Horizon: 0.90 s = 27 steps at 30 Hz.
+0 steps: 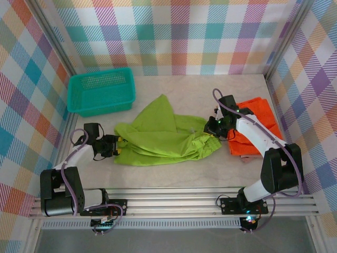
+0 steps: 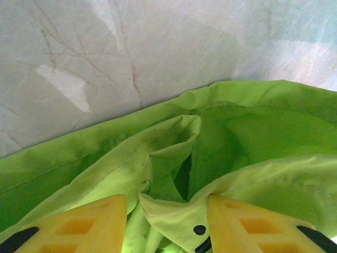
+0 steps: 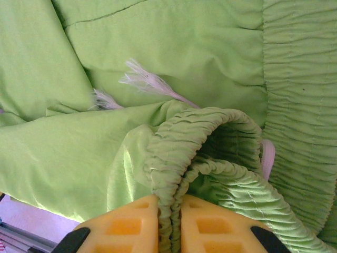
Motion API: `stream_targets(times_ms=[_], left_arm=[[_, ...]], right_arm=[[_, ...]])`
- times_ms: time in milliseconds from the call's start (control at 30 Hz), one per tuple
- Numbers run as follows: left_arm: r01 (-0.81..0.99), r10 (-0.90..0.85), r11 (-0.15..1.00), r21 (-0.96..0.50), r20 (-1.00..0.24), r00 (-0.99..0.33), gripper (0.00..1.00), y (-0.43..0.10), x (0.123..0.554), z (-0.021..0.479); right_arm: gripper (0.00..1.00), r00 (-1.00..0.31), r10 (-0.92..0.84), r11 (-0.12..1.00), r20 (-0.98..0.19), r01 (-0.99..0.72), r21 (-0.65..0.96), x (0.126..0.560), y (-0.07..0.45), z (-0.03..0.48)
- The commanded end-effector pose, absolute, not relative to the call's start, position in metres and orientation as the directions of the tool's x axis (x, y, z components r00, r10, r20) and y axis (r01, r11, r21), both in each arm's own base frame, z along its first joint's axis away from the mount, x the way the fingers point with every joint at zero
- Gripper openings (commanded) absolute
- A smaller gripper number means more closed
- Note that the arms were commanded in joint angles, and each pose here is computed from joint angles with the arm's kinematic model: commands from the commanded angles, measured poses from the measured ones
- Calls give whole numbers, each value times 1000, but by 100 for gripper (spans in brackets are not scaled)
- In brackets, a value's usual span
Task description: Fold and stack the shorts
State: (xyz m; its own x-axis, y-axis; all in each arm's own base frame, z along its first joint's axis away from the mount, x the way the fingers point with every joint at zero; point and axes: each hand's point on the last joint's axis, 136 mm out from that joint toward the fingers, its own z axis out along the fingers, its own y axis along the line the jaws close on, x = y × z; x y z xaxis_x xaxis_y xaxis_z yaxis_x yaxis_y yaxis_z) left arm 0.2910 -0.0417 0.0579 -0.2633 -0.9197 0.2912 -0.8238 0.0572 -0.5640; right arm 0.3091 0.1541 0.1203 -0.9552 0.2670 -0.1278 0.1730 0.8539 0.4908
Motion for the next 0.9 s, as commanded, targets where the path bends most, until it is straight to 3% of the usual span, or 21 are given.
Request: stream_targets(times_ms=[0,100,267,433,767,867], left_arm=[[-819,-918,62,-571,290,-272,44,-42,293,55],[-820,-915,59,-569,298,-273,40,-44,295,52],[-819,-914,64,-571,295,-277,19,-43,301,50],[-797,-919,124,-592,234,-317,0,-35,311,80],[-656,-924,265,-707,7,-381,0,10,321,210],[-601,-924,262,-755,-18,-381,0,20,324,247]], right_arm=[[17,-952,272,845,-143,165,509,310,154,128],[17,-952,272,845,-142,166,509,310,154,128],[17,-952,272,846,-143,166,507,310,154,128],[16,-946,273,851,-177,151,503,312,151,139],[16,-900,305,845,-310,106,524,323,132,200],[16,-870,328,839,-368,90,536,330,122,230]])
